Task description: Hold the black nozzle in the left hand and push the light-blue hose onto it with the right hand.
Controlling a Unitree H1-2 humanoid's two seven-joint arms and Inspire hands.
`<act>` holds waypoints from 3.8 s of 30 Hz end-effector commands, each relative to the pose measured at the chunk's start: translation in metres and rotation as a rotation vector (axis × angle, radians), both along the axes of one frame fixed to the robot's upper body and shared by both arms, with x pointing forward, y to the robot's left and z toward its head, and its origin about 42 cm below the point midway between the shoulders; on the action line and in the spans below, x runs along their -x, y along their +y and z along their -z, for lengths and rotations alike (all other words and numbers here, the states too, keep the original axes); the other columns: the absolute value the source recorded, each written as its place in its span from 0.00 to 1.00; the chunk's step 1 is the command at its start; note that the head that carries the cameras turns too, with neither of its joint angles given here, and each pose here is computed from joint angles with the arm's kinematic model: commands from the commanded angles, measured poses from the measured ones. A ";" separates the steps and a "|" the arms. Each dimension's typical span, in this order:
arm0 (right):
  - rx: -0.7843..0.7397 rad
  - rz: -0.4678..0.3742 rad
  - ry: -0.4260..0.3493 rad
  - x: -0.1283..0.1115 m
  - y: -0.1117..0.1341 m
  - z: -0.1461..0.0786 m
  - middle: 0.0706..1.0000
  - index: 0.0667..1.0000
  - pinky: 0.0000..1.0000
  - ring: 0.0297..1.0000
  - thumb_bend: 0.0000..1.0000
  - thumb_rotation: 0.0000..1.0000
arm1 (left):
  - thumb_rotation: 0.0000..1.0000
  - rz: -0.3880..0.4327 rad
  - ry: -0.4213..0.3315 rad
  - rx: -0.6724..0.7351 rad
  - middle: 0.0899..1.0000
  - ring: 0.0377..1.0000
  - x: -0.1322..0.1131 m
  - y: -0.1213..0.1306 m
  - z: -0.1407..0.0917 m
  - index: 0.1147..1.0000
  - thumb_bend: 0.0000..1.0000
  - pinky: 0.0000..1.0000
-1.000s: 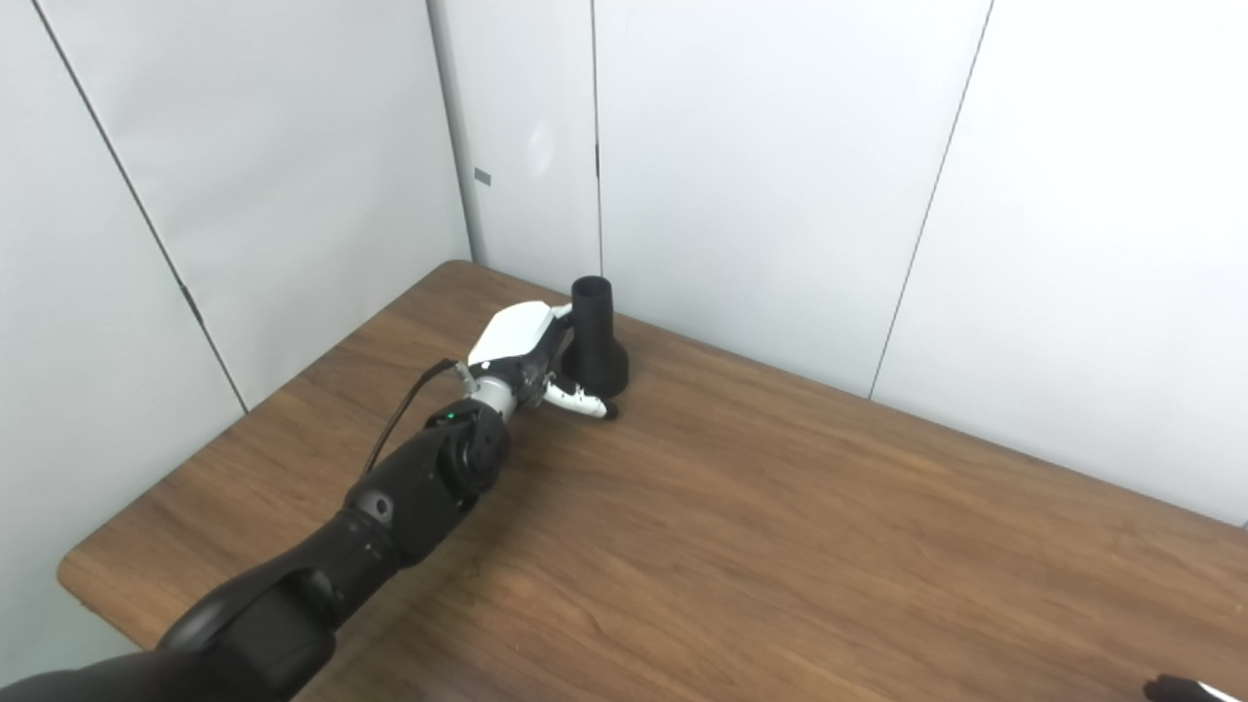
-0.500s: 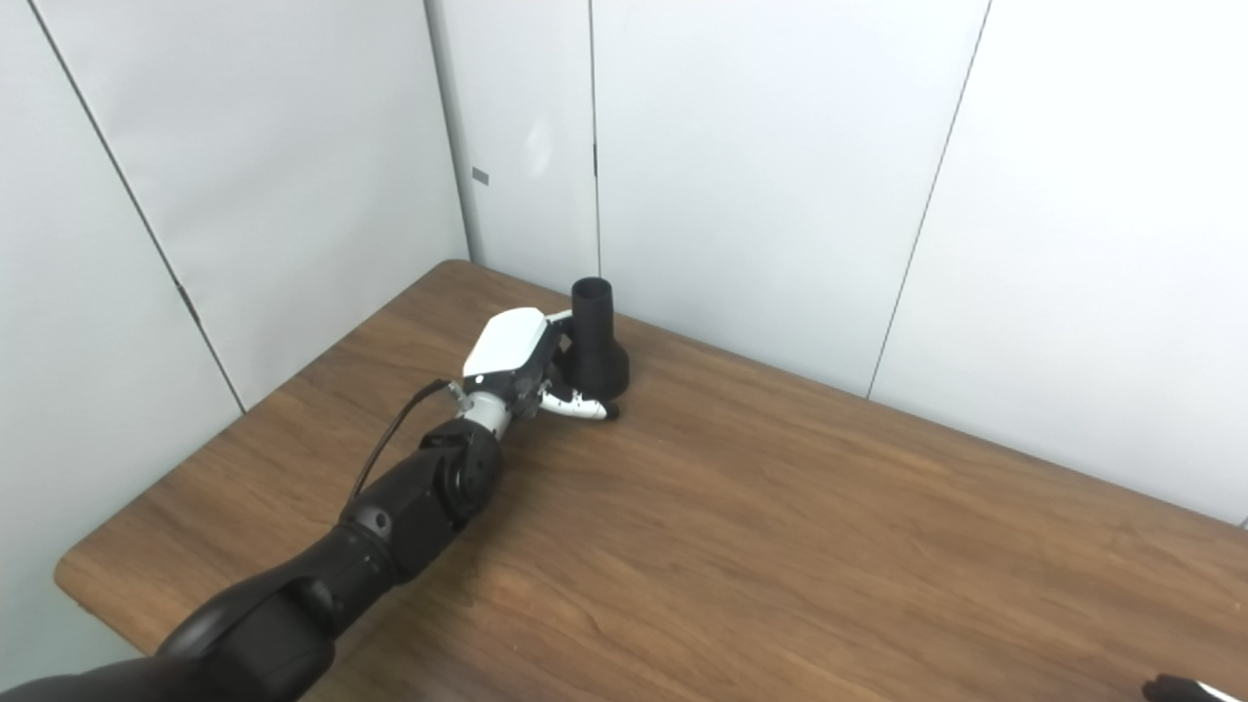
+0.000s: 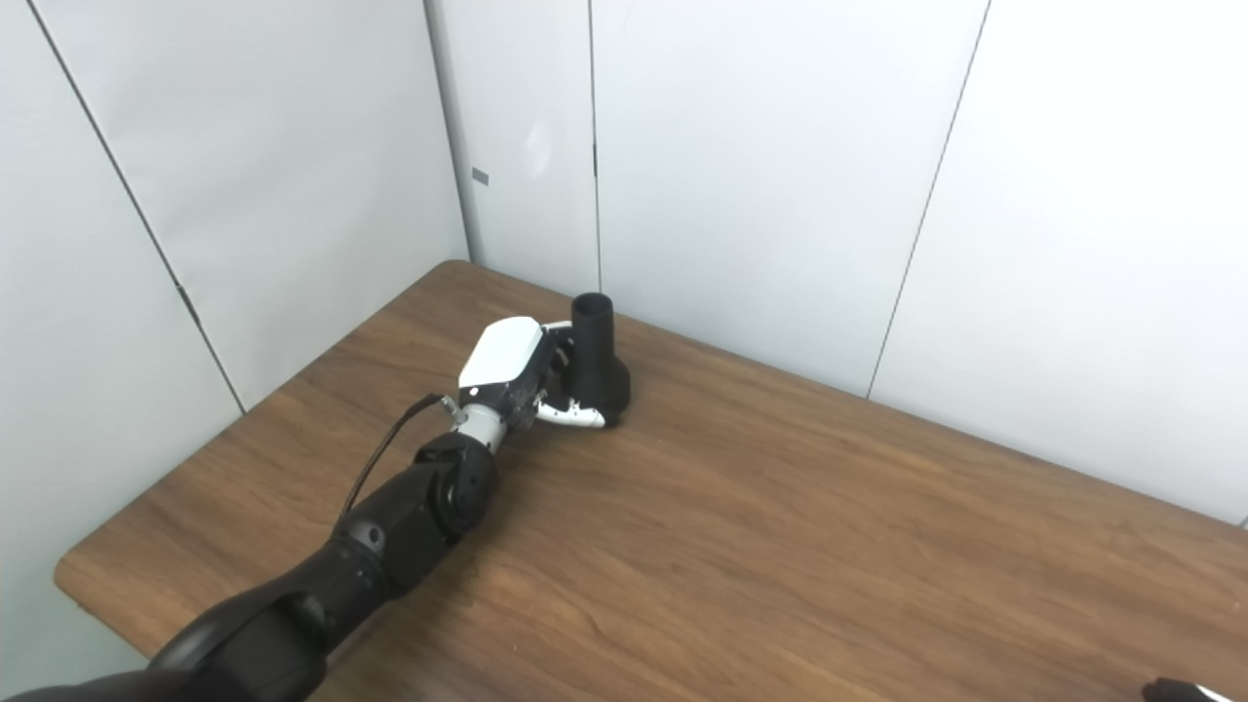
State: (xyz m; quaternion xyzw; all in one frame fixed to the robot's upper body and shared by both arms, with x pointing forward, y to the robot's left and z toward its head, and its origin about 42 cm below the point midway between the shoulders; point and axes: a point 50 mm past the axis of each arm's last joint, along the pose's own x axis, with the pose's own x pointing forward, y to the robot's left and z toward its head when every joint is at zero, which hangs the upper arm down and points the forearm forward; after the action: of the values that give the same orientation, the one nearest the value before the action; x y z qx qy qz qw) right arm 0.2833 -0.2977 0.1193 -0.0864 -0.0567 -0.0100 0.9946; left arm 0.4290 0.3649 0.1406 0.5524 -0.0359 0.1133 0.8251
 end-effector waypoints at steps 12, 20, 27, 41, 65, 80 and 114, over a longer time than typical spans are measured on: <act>0.033 0.001 -0.041 -0.001 -0.006 -0.010 0.64 0.60 0.53 0.63 0.32 0.35 | 0.00 0.119 0.069 -0.075 0.38 0.18 0.012 -0.010 0.022 0.46 0.52 0.16; 0.031 -0.003 -0.045 0.001 -0.007 -0.011 0.64 0.60 0.53 0.63 0.31 0.35 | 0.00 0.159 0.062 -0.096 0.35 0.16 0.016 -0.016 0.020 0.46 0.52 0.14; 0.016 0.003 -0.055 0.002 -0.005 -0.014 0.63 0.59 0.51 0.62 0.35 0.38 | 0.00 0.171 0.074 -0.082 0.39 0.19 0.018 -0.015 0.020 0.46 0.52 0.17; 0.057 0.068 -0.146 0.014 0.017 -0.066 0.66 0.63 0.57 0.66 0.22 0.01 | 0.00 0.286 0.031 -0.096 0.41 0.16 0.027 -0.013 0.022 0.43 0.52 0.15; 0.090 0.365 -0.310 0.031 -0.034 -0.115 0.64 0.60 0.53 0.64 0.24 0.00 | 0.03 0.609 -0.013 -0.064 0.19 0.09 0.063 -0.127 0.030 0.41 0.52 0.09; 0.182 0.575 -0.370 0.007 -0.058 -0.138 0.71 0.64 0.61 0.73 0.64 0.26 | 0.04 0.792 -0.113 -0.098 0.09 0.07 0.082 -0.189 0.053 0.41 0.52 0.07; 0.330 0.563 -0.177 -0.070 -0.076 -0.107 0.87 0.89 0.77 0.85 0.98 0.47 | 0.04 0.876 -0.075 -0.079 0.13 0.10 0.101 -0.177 0.066 0.41 0.52 0.09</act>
State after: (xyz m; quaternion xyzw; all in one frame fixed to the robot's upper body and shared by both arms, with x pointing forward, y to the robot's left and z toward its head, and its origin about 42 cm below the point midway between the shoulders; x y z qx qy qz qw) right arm 0.3454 -0.3689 0.1986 -0.2471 -0.0613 -0.2757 0.9269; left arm 0.3628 0.1758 0.1223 0.5256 -0.3586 -0.2004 0.7450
